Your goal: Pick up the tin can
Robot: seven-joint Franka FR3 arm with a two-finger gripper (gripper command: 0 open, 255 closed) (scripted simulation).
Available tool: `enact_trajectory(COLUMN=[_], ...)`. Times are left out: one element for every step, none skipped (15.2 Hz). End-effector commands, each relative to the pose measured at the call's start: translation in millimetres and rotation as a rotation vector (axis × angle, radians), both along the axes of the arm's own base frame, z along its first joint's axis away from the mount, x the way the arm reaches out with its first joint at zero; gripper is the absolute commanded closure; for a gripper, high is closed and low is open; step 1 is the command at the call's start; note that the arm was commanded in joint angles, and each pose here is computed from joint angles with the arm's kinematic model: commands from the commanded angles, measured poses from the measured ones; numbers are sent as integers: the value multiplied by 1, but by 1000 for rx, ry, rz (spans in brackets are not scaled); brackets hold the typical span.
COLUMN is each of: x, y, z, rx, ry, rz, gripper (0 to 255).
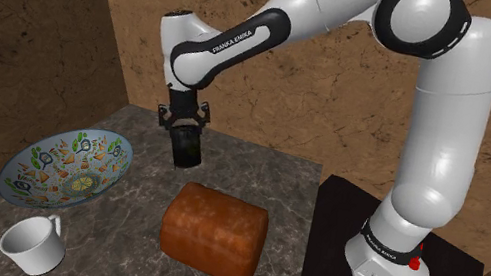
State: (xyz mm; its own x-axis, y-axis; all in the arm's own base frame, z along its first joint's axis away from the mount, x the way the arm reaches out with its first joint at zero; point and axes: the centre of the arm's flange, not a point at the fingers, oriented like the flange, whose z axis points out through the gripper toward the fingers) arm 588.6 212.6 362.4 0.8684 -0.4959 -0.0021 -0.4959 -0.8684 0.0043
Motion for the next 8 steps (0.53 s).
enact_trajectory(x=[-1, -1, -1, -1, -1, -1, -1, -1], y=[0, 0, 0, 0, 0, 0, 0, 0], z=[11, 16, 21, 27, 32, 37, 38, 38], rx=[0, 0, 0, 0, 0, 0, 0, 0], ry=[-1, -1, -1, -1, -1, -1, -1, -1], rz=[0, 0, 0, 0, 0, 0, 0, 0], gripper=[255, 255, 255, 255, 255, 255, 255, 255])
